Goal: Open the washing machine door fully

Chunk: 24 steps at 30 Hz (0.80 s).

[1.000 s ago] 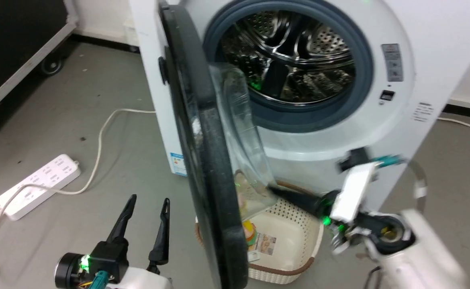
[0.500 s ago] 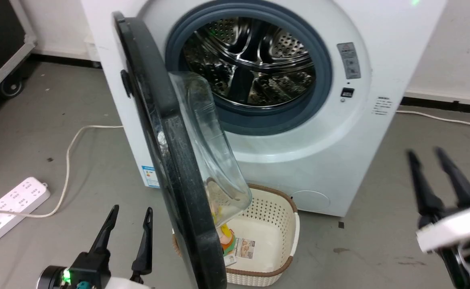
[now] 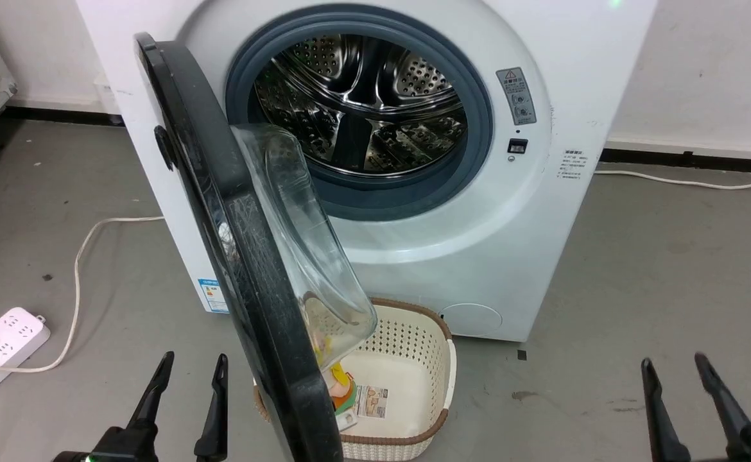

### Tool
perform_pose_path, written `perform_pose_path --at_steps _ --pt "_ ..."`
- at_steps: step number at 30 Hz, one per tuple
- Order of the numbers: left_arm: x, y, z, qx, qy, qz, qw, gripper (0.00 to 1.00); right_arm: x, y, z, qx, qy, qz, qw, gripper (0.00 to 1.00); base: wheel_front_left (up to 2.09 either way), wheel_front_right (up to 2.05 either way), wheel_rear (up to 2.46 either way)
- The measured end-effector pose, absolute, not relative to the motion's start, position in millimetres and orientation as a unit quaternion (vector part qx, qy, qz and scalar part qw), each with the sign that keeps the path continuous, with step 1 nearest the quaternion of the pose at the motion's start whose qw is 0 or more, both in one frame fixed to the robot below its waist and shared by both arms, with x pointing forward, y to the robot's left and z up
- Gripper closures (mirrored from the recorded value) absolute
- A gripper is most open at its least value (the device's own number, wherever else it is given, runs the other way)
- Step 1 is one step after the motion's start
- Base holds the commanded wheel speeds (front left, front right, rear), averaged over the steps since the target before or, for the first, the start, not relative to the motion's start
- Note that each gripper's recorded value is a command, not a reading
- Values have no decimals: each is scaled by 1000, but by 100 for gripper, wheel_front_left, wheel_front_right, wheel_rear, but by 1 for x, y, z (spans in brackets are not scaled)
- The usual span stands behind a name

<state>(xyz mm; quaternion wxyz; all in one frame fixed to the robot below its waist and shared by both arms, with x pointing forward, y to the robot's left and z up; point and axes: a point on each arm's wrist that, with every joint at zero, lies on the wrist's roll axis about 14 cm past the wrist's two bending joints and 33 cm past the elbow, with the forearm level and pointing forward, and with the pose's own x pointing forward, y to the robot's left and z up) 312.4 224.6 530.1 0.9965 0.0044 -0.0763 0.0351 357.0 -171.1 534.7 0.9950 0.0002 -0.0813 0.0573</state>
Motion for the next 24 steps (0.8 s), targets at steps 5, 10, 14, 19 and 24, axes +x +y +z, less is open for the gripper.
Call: perform_pose_path --at_steps 5,10,14,19,24 --pt "312 224 534 -1 -83 36 996 0 351 -176 525 13 -67 49 996 0 0 0 0" --pt "308 223 533 -6 -82 37 996 100 349 -173 520 16 -61 54 997 0 0 0 0" --pt "307 231 552 -9 -113 51 992 100 350 -170 520 17 -61 58 996 0 0 0 0" --pt "303 247 617 -10 -216 83 973 100 352 -167 523 17 -64 62 996 0 0 0 0" --pt "288 248 698 6 -344 86 935 100 353 -165 524 18 -67 65 995 0 0 0 0"
